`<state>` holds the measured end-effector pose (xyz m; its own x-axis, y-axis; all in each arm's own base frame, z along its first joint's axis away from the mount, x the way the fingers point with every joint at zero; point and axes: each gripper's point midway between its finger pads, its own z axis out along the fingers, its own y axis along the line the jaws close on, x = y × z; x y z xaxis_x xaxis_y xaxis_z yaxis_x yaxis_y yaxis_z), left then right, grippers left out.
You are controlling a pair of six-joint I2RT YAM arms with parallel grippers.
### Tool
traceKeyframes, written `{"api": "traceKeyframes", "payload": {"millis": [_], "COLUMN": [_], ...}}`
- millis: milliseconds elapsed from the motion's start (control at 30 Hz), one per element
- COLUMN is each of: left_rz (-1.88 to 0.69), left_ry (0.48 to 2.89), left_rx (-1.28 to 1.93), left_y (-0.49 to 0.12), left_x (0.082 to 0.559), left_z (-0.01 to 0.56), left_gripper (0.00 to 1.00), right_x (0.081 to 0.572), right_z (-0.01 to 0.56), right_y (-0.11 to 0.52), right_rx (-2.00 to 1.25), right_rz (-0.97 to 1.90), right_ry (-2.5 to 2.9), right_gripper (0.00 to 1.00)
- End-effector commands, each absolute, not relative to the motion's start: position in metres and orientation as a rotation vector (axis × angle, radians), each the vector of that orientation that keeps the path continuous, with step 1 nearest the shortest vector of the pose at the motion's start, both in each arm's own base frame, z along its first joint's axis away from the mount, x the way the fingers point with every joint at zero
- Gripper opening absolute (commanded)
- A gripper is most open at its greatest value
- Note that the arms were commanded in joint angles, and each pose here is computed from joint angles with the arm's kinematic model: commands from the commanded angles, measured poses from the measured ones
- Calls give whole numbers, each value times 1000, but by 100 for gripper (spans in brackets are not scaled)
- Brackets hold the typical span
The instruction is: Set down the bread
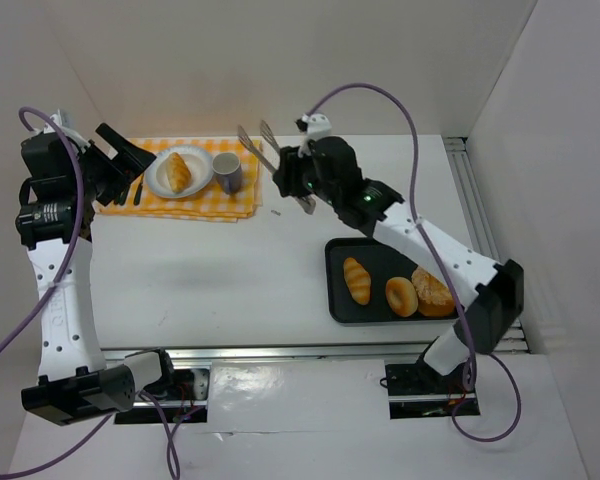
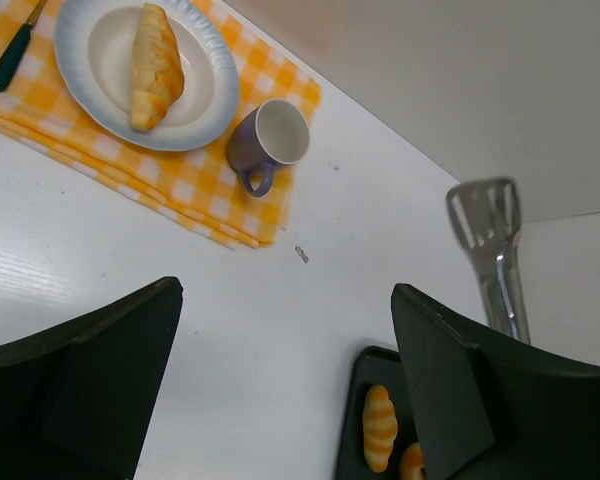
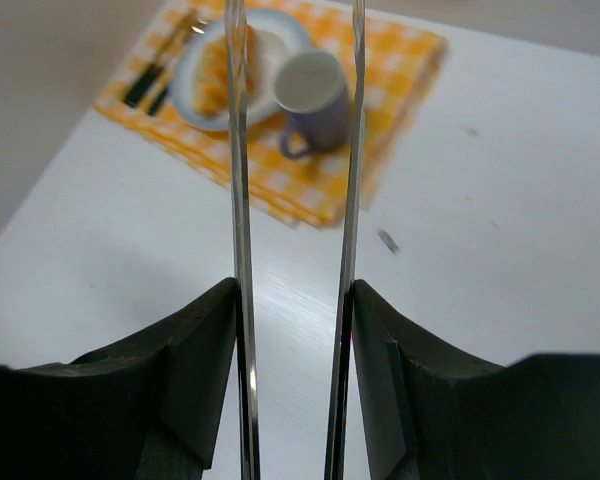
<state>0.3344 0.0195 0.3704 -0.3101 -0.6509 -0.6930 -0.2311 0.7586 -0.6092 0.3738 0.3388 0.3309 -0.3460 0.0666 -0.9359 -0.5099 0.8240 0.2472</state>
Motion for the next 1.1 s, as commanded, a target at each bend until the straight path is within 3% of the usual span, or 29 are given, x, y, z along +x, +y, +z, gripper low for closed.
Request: {"api": "traceKeyframes", "payload": {"millis": [0, 67, 233, 633, 867, 1067], "left_rz": [-497, -507, -529, -533, -532, -551], "left_ry": [1839, 1833, 1850, 1862, 1854, 1873], "left_rx": [-594, -582, -559, -549, -545, -542], "left_y": [15, 13, 9, 9, 8, 5], "left_x": [330, 331, 331, 333, 331, 331], "left_z": [385, 388, 382, 379, 382, 375], "left_gripper": [99, 99, 99, 99, 99, 99], "right_x": [349, 328, 272, 160, 142, 143], "right_z": [281, 286, 228, 163, 158, 155], "right_y": [275, 246, 181, 129, 116, 124], "right_rx": [-217, -133, 10, 357, 442, 324], "right_rz": [475, 482, 313, 309, 284, 303], "right_ry": [2010, 2024, 2249, 2598, 2630, 2667], "right_gripper": [55, 55, 55, 55, 60, 64]}}
